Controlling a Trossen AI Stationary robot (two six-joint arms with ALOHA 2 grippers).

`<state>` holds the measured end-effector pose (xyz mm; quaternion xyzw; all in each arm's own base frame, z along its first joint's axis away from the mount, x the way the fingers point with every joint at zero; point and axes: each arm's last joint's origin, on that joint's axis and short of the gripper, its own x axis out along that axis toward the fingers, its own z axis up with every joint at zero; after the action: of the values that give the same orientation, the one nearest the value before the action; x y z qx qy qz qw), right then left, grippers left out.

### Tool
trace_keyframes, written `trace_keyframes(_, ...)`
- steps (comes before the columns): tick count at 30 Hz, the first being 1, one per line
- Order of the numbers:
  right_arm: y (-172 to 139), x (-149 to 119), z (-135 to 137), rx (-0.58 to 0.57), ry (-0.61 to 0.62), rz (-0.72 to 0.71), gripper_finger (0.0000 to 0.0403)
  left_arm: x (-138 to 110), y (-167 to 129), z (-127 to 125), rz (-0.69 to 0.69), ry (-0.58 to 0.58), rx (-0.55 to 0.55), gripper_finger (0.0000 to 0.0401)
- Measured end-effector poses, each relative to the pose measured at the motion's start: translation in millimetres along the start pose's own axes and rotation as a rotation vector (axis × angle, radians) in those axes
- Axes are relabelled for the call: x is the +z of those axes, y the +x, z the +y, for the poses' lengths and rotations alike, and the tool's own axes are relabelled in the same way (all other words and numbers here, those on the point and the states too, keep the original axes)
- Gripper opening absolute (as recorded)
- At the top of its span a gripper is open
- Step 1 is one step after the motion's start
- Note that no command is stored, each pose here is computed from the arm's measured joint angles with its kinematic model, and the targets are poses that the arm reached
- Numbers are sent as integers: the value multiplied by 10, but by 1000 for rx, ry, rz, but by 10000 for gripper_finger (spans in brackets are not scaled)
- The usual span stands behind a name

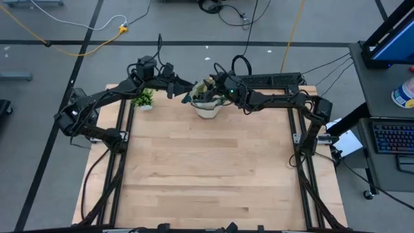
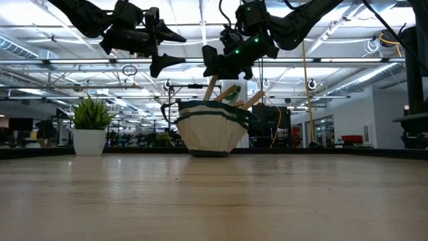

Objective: Pick & Place Garden tools in Gardening bag
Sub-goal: Put the brown trowel into the green gardening bag, then return to Home Position

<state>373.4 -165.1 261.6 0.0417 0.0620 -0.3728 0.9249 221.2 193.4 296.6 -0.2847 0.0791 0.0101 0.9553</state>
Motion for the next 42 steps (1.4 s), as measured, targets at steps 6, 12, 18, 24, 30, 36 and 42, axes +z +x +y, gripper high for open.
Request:
trace_keyframes(6,0,22,-1,-8,5,-22,183,0,0,0,0,2,0,294)
trace_keyframes(12,-35,124,10,-39,-25,-98,183,1,0,0,0,2,0,294)
trace_keyframes(18,-102,215,-7,-38,-25,-112,183,0,0,0,1,13,0,294)
trace_keyframes(24,-216,387,-10,-29,-10,-167,182,0,-3,4,0,16,2,294)
trace_keyframes(30,-393,593,-60,-27,-7,-188,171,9,-30,25,4,7,-8,294)
trace_keyframes(36,-626,698,-138,-2,-40,-143,128,29,-81,71,-4,-82,1,294)
trace_keyframes(42,-855,582,-218,82,-48,-110,27,33,-97,78,2,-113,-15,294)
